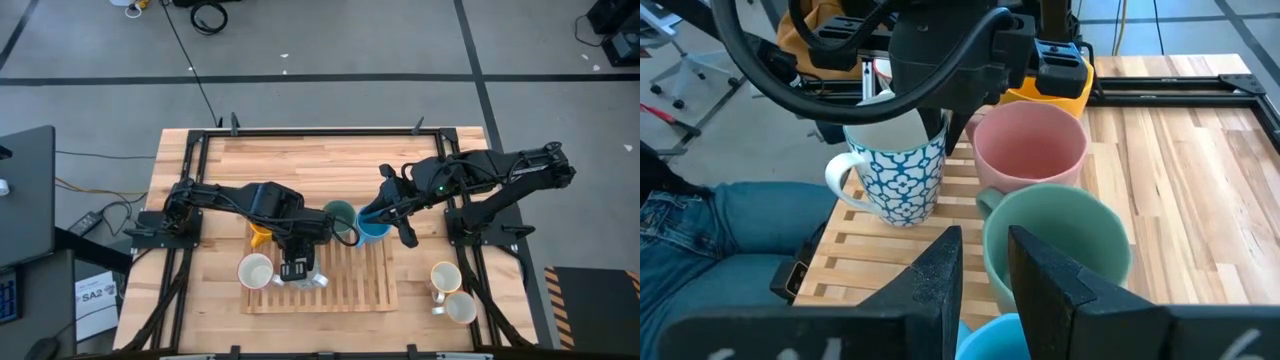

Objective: Place coffee mugs
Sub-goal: Put the blue patterned mug on the shelf

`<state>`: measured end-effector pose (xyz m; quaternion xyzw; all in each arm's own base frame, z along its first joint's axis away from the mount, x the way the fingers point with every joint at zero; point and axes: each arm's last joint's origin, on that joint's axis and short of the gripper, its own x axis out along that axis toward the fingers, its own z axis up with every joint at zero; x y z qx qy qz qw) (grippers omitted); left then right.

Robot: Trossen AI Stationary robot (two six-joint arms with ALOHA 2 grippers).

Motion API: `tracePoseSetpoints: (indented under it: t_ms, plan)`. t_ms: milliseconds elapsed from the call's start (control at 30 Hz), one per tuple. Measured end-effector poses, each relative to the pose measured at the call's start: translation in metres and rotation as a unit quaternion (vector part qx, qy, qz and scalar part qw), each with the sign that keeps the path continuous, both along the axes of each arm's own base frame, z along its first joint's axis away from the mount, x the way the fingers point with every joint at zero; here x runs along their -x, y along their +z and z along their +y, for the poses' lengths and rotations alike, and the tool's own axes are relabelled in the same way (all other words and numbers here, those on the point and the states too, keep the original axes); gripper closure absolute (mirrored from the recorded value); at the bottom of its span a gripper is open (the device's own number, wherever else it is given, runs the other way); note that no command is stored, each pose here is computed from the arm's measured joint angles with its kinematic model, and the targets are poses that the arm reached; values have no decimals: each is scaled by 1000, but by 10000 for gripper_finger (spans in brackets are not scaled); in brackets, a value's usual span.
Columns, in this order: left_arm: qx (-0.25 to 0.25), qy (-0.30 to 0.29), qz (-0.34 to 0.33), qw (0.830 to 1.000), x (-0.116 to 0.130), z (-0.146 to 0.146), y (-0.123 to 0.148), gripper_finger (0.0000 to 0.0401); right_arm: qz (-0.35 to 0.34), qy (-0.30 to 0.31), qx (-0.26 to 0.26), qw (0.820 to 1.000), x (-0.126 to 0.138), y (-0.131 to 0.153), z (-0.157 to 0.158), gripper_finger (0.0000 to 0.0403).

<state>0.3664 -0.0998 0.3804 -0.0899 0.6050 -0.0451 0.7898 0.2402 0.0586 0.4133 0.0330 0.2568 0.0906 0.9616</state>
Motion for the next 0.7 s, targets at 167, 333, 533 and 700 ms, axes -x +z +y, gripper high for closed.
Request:
tracePoseSetpoints:
  t_ms: [167, 333, 533, 700]
  plan:
    - [0, 1, 0, 1000, 0, 1, 0, 369, 0, 0, 0, 1000, 0, 0, 0, 313]
    - [0, 1, 0, 1000, 0, 1, 0, 369, 0, 0, 0, 1000, 0, 0, 0, 313]
    - [-1, -2, 0, 1000, 0, 1, 0, 367, 0, 0, 0, 1000, 0, 0, 0, 313]
    - [-1, -2, 0, 1000, 0, 1, 0, 352, 0, 0, 0, 1000, 0, 0, 0, 313]
